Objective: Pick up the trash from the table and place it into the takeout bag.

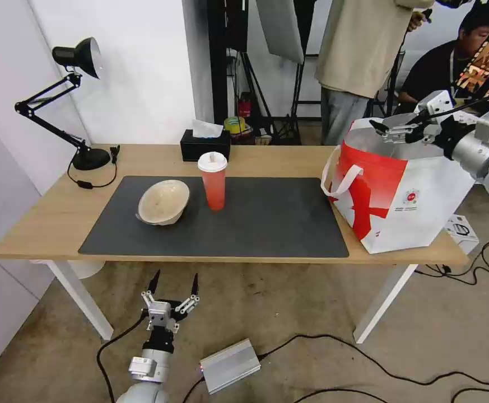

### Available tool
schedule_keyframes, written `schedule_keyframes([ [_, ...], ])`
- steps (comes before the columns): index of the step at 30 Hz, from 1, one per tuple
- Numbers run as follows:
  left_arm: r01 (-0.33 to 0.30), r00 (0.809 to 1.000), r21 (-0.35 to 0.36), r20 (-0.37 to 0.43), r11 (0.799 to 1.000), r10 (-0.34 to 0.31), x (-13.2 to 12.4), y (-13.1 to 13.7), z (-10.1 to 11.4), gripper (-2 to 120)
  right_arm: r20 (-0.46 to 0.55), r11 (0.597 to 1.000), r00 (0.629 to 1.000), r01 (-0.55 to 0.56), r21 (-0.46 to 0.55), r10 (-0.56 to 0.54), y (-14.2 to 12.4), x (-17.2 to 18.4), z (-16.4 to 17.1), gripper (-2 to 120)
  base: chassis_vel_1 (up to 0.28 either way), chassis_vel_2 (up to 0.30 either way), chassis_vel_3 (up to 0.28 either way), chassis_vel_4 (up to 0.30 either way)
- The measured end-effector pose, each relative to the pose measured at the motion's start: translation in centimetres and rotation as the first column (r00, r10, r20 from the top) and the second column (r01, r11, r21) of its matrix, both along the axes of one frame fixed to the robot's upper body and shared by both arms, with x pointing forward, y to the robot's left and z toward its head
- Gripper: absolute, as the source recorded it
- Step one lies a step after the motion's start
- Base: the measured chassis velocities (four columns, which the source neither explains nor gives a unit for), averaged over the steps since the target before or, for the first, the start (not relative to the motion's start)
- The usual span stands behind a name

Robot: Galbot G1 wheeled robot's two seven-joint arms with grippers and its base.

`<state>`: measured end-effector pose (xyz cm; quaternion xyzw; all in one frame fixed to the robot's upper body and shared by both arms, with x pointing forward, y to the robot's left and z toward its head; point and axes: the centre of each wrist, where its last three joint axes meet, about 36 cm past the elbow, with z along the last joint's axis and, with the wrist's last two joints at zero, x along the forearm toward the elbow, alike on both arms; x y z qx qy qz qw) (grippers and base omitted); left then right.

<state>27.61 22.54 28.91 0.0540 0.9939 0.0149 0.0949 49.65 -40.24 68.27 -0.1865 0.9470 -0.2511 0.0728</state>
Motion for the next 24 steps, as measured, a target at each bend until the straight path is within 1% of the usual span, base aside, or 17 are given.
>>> schedule_keyframes([
  [2,-0.001,1.000,0.001,0.002,1.000,0.001,-0.2,0.0,0.4,100,0.005,1.000,1.000,-0.002,0.012,0.002,0.4,-0.5,-0.1,100,0.000,0.000,0.000,0.000],
  [6,-0.002,1.000,0.006,0.012,1.000,0.002,-0.6,0.2,1.9,100,0.010,0.998,1.000,0.000,0.057,0.000,1.4,-2.3,-0.9,100,0.000,0.000,0.000,0.000],
  [7,-0.002,1.000,0.006,0.012,1.000,0.002,-0.6,0.2,1.9,100,0.010,0.998,1.000,0.000,0.057,0.000,1.4,-2.3,-0.9,100,0.000,0.000,0.000,0.000],
  [10,-0.006,1.000,0.014,0.023,1.000,0.006,-0.9,0.4,3.7,100,0.009,0.995,1.000,0.007,0.104,-0.008,2.2,-4.4,-2.0,100,0.000,0.000,0.000,0.000],
  [11,-0.006,1.000,0.014,0.023,1.000,0.006,-0.9,0.4,3.7,100,0.009,0.995,1.000,0.007,0.104,-0.008,2.2,-4.4,-2.0,100,0.000,0.000,0.000,0.000],
  [15,-0.007,0.999,0.029,0.035,1.000,0.006,-1.0,1.0,5.4,100,0.068,0.985,0.998,0.002,0.171,-0.014,3.1,-6.4,-2.5,100,0.000,0.000,0.000,0.000],
  [16,-0.007,0.999,0.029,0.035,1.000,0.006,-1.0,1.0,5.4,100,0.068,0.985,0.998,0.002,0.171,-0.014,3.1,-6.4,-2.5,100,0.000,0.000,0.000,0.000],
  [19,-0.009,0.999,0.041,0.047,0.999,0.007,-1.0,1.6,6.1,100,0.104,0.975,0.994,-0.013,0.221,-0.010,4.3,-7.1,-3.7,100,0.000,0.000,0.000,0.000],
  [21,-0.011,0.999,0.042,0.050,0.999,0.009,-1.0,1.7,6.3,100,0.115,0.973,0.993,-0.019,0.230,-0.008,4.6,-7.3,-4.1,100,0.000,0.000,0.000,0.000],
  [24,-0.001,0.998,0.053,0.062,0.999,-0.003,-0.8,2.6,7.2,100,0.135,0.964,0.991,-0.055,0.260,0.020,6.2,-8.0,-5.8,100,0.000,0.000,0.000,0.000],
])
